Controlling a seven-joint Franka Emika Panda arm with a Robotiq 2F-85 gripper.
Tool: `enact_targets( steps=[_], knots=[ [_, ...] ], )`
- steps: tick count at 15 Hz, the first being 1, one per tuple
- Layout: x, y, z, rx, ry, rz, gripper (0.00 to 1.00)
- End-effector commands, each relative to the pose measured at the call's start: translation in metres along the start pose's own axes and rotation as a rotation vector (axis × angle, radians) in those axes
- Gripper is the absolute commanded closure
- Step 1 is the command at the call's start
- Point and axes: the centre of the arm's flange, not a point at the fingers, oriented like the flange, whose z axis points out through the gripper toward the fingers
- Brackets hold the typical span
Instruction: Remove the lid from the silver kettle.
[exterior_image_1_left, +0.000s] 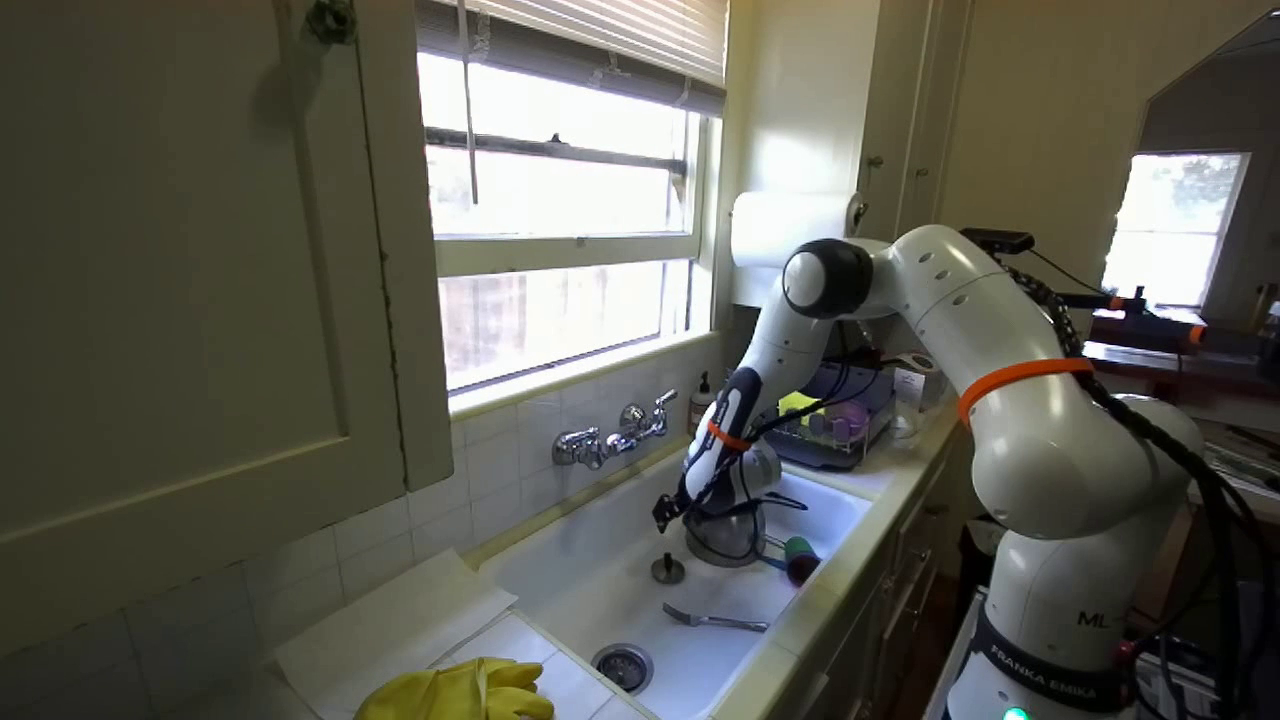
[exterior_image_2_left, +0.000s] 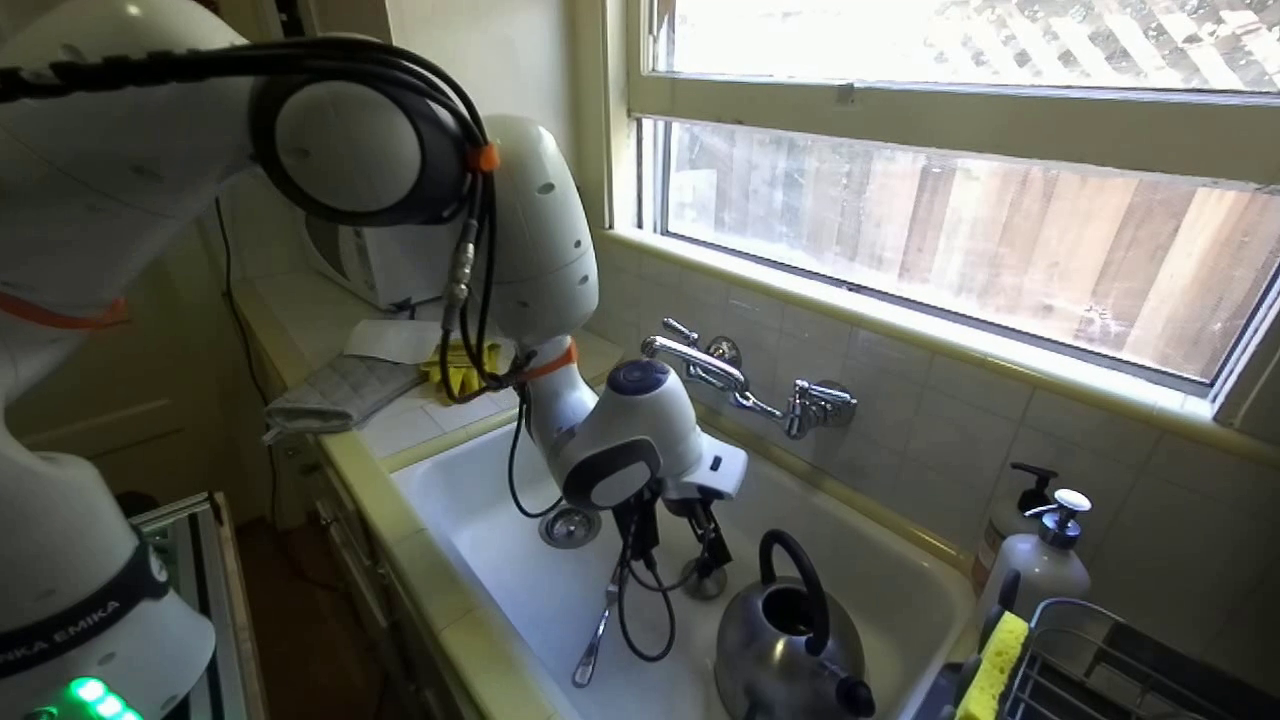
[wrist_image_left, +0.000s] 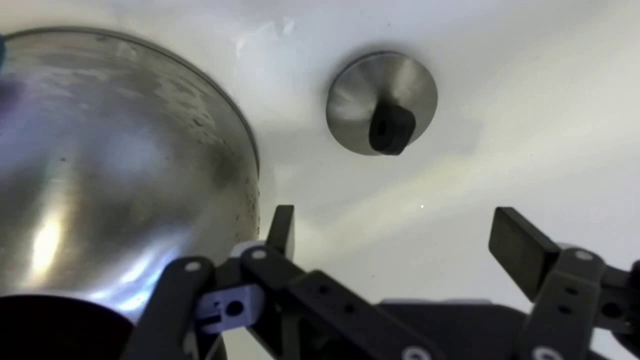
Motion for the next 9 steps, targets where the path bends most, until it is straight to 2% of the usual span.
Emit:
enact_targets(
  steps=[1,4,9],
  knots=[
    [-0.002,0.003,-0.044,-0.055,-0.14,-0.002,0.0],
    [-0.002,0.008,-0.062,-0.063,-0.205,-0.017,0.0],
    [-0.008,0.014,-0.086,-0.068,-0.232,-0.046,0.0]
  ],
)
